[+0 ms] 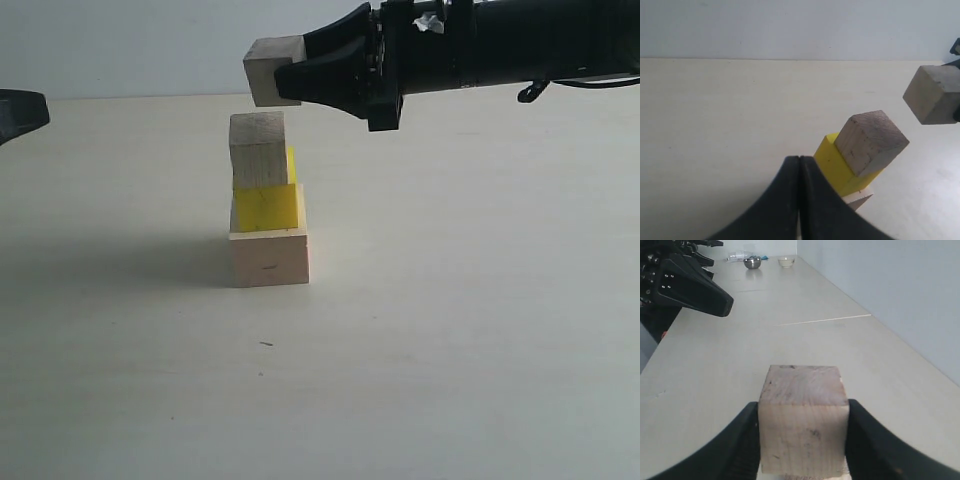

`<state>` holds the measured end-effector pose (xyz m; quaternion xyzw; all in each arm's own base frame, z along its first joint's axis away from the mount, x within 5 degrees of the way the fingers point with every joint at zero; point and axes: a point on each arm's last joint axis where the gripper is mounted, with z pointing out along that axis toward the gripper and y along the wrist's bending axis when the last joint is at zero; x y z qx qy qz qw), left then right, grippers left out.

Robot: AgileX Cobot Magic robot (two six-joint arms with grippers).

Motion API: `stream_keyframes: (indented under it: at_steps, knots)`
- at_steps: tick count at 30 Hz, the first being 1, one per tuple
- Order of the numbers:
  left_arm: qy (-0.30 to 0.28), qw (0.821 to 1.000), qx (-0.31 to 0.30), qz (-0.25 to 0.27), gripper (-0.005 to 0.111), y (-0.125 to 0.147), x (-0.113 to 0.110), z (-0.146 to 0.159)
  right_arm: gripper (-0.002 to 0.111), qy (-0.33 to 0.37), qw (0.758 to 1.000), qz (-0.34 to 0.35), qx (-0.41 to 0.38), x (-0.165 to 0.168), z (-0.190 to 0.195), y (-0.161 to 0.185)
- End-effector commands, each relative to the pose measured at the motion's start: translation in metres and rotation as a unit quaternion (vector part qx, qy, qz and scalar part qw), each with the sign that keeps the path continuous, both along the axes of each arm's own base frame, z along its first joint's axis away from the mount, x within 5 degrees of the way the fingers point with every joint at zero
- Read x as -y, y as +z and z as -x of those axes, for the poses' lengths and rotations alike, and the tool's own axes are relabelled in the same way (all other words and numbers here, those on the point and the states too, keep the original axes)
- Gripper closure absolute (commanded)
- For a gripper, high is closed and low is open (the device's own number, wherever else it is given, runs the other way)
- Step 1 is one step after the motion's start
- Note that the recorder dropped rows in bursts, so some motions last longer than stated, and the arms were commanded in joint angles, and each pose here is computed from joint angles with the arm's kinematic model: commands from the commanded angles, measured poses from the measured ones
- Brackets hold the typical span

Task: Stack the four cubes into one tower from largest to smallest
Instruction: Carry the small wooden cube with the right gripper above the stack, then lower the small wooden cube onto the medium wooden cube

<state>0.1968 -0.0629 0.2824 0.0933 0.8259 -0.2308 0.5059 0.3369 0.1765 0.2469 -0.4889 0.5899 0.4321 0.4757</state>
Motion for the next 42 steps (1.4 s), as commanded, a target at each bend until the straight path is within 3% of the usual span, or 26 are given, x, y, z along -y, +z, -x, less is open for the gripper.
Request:
stream_keyframes:
  at_steps: [1, 6, 9, 15, 21, 27, 42]
  knots:
    - [0.003, 1.0, 0.002, -0.001, 0.107, 0.0, -0.001, 0.001, 0.108, 0.001, 1.0, -0.009, 0.014, -0.002, -0.001, 0.004]
    - [0.005, 1.0, 0.003, -0.001, 0.107, 0.0, -0.001, 0.001, 0.108, -0.023, 0.999, 0.005, 0.024, -0.002, -0.011, 0.005]
    - [0.005, 1.0, 0.003, -0.001, 0.107, 0.0, -0.001, 0.001, 0.108, 0.031, 0.999, -0.025, 0.024, -0.007, -0.012, 0.006]
    - [0.012, 1.0, 0.006, -0.006, 0.107, 0.0, -0.003, 0.0, 0.108, 0.064, 0.997, 0.013, 0.029, -0.007, -0.009, -0.005]
    - [0.018, 1.0, 0.007, -0.008, 0.107, 0.0, -0.003, 0.0, 0.108, 0.053, 0.998, -0.007, 0.025, -0.009, -0.011, -0.001]
    - [0.017, 1.0, 0.007, -0.007, 0.107, 0.0, -0.003, 0.0, 0.108, 0.005, 0.998, 0.042, 0.035, -0.027, -0.014, -0.009]
    - [0.015, 1.0, 0.006, -0.007, 0.107, 0.0, -0.003, 0.0, 0.108, -0.015, 0.998, 0.049, 0.036, -0.026, -0.018, -0.009]
